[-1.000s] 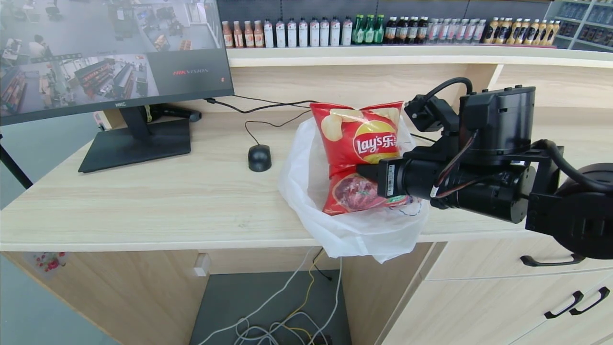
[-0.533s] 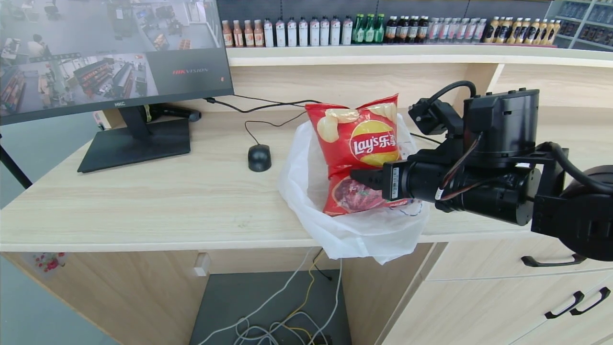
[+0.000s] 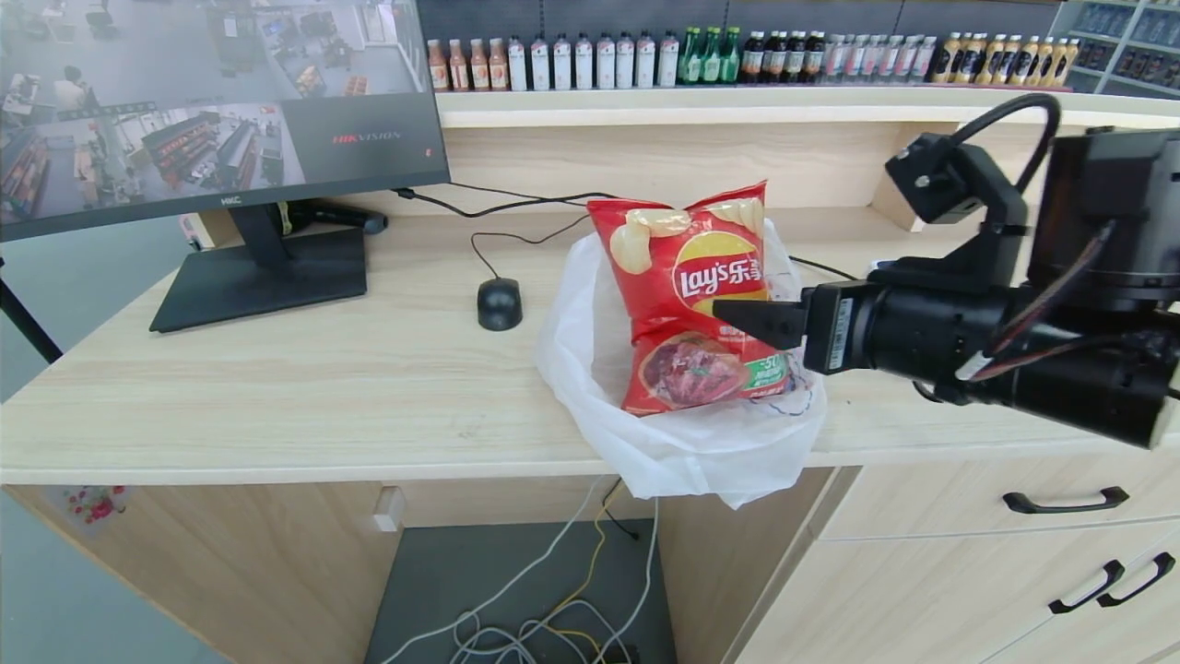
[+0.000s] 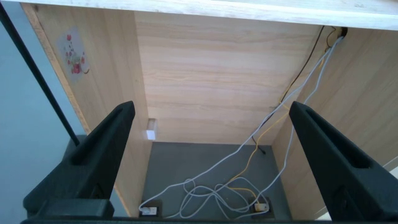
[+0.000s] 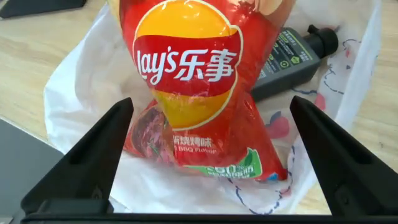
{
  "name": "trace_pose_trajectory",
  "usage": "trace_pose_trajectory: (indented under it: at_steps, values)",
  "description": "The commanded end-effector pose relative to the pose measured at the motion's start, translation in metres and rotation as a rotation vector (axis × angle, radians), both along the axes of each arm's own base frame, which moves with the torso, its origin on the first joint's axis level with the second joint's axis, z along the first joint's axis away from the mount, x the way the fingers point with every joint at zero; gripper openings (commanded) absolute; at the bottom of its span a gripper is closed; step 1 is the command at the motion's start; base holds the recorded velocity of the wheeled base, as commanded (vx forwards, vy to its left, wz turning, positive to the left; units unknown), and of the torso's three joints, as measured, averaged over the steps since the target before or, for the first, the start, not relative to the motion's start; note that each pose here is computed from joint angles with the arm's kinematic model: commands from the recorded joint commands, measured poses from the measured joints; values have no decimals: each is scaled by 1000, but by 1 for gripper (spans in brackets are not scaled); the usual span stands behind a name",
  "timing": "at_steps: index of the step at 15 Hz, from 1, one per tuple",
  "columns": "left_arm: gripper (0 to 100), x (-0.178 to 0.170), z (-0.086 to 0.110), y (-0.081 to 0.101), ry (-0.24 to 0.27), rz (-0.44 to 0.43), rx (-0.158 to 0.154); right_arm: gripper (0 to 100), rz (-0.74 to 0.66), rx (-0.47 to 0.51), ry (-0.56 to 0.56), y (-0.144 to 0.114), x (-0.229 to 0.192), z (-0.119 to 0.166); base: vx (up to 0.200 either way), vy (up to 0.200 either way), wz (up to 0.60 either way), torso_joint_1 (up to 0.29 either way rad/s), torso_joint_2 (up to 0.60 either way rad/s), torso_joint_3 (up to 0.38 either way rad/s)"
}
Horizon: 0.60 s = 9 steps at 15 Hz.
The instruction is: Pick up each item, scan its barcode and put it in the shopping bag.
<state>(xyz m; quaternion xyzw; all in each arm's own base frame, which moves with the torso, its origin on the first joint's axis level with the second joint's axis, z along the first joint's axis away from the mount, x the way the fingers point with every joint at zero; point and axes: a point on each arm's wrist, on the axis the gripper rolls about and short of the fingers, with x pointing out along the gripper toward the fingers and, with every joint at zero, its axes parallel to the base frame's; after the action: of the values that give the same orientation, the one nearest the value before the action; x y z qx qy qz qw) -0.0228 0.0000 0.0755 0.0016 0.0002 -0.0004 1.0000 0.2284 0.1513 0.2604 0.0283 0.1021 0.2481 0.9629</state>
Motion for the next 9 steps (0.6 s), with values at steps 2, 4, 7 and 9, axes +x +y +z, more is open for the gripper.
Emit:
trace_pose_trajectory:
  at_steps: [2,4,7,9]
  values:
    - [100,0,0,0,0,-1,0,100,10,5,-89,-43,-65,8,0,0,0,0,0,0]
    - [100,0,0,0,0,1,0,100,15,-1,-115,-57,-85,4,0,0,0,0,0,0]
    - [100,0,0,0,0,1,0,100,10,101,-282,-103,-154,10,0,0,0,0,0,0]
    - [100,0,0,0,0,1,0,100,8,138,-340,-128,-190,-12,0,0,0,0,0,0]
